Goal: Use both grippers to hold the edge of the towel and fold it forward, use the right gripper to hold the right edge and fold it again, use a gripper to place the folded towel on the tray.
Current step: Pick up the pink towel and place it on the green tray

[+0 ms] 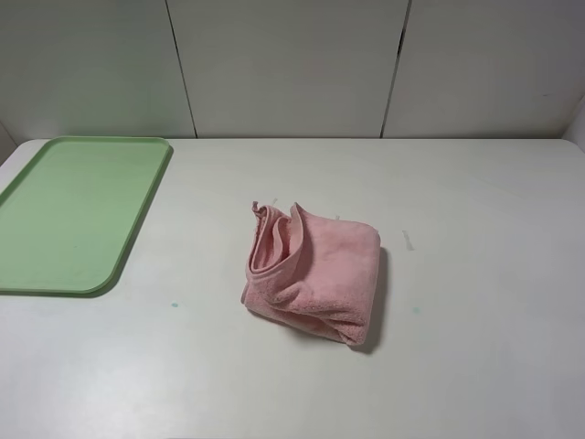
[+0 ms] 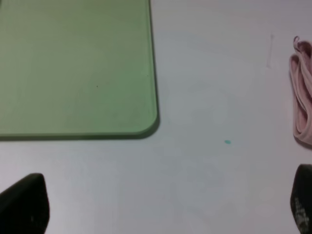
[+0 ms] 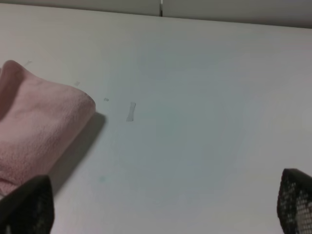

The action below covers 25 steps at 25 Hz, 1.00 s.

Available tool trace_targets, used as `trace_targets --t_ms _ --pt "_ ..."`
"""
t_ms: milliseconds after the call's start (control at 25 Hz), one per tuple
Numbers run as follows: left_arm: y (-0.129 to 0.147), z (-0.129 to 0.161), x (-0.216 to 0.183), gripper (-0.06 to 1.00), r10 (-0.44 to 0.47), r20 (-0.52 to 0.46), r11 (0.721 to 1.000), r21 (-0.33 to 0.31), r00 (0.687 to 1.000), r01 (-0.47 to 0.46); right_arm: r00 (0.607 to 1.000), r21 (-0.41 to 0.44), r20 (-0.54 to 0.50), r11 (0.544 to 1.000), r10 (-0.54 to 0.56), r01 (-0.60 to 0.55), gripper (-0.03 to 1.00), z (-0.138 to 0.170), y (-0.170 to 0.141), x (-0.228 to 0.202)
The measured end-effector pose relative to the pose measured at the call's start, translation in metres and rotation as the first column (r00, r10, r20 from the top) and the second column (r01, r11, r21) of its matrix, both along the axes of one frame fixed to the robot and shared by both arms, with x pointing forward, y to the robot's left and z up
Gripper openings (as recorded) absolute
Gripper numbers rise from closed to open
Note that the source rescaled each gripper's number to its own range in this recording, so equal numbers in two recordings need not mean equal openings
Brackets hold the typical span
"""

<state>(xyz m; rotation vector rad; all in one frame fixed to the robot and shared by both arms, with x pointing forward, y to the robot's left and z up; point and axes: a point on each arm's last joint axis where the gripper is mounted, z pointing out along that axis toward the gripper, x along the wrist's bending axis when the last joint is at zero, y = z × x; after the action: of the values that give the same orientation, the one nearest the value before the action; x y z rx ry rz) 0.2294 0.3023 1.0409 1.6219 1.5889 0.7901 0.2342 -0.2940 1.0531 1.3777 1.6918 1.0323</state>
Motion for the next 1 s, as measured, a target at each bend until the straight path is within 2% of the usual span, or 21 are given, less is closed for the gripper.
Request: trace_targets --t_ms 240,400,520,800,1000 --pt "-0.005 0.002 0.0 1.0 -0.035 0.006 0.998 -0.053 0.999 0.035 1.0 0.0 0.0 1.0 0.0 0.0 1.0 0.0 0.0 0.0" --pt "-0.01 0.006 0.008 1.0 -0.059 -0.05 0.995 -0.089 0.997 0.055 1.0 0.0 0.0 1.0 0.0 0.0 1.0 0.0 0.0 0.0" --pt "-0.018 0.008 0.027 1.0 -0.098 -0.167 0.985 -0.154 0.981 0.073 1.0 0.0 0.0 1.0 0.0 0.0 1.0 0.0 0.0 0.0" --pt "-0.031 0.017 0.068 1.0 -0.143 -0.306 0.961 -0.269 0.941 0.059 1.0 0.0 0.0 1.0 0.0 0.0 1.0 0.0 0.0 0.0" --pt "-0.039 0.019 0.102 1.0 -0.163 -0.406 0.942 -0.335 0.899 0.019 1.0 0.0 0.0 1.0 0.0 0.0 1.0 0.0 0.0 0.0"
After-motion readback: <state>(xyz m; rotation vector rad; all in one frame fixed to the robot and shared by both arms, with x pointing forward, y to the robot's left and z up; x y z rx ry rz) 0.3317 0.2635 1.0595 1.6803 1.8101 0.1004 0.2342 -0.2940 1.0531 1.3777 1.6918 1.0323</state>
